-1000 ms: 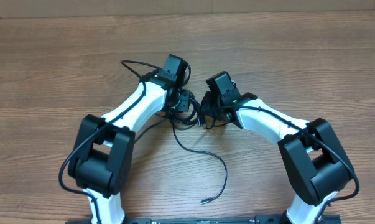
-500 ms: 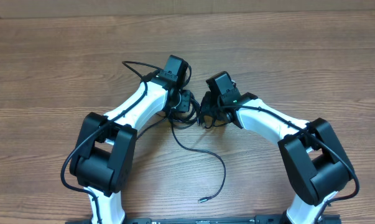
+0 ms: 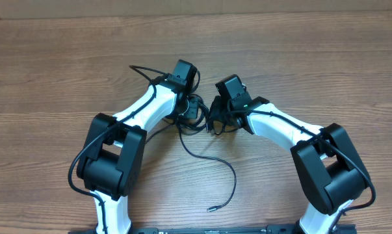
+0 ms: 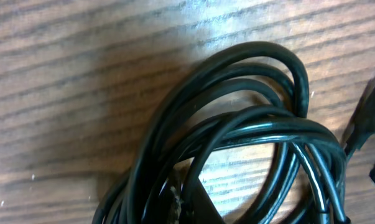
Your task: Untangle cables
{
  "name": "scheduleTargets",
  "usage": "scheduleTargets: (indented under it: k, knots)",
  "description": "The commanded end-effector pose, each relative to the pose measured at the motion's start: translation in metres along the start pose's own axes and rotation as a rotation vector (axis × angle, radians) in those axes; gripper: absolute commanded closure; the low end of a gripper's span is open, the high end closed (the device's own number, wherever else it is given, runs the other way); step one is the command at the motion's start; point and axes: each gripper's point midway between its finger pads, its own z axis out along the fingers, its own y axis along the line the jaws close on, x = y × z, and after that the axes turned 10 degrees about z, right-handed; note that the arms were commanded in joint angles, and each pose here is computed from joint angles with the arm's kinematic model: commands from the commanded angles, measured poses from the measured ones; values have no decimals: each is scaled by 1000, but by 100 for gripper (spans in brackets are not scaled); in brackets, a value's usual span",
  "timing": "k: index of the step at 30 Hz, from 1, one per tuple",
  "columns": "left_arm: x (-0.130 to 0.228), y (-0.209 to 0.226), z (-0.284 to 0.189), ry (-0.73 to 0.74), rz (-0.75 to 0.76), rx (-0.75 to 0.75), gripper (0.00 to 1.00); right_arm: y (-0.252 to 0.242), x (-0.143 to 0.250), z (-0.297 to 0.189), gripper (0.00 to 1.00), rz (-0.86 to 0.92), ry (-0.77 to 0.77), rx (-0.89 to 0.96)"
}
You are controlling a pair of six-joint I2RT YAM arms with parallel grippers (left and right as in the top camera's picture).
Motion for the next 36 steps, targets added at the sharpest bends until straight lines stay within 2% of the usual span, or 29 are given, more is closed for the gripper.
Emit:
scheduleTargets:
  k: [1,2,5,11,16,22,28,33,36]
  knots:
    - [-6,0,-7,2,-2,-10,96,2,0,-5,79,-13,0,-9]
    - [-9,1,-16,4,-4,-12,96,-2,2,-5,74,-12,9,5]
    - [-21,-1,-35,-32,11,-7,96,0,5,-5,73,-59,24,-5]
    - [-29,-11,-60,-85,127,36,96,30,20,-9,67,-223,112,-166]
    - [-28,-13,-70,-95,174,42,96,31,20,-9,61,-228,112,-171]
    - [-33,-39,-98,-167,297,177,96,31,20,-9,60,-228,112,-171]
    - [-35,-57,-135,-247,331,267,96,31,19,-9,53,-228,107,-170]
    - [-35,-73,-174,-330,359,348,96,30,17,-8,51,-228,98,-164]
    - [-35,-73,-192,-370,367,347,96,28,17,-8,51,-226,95,-153]
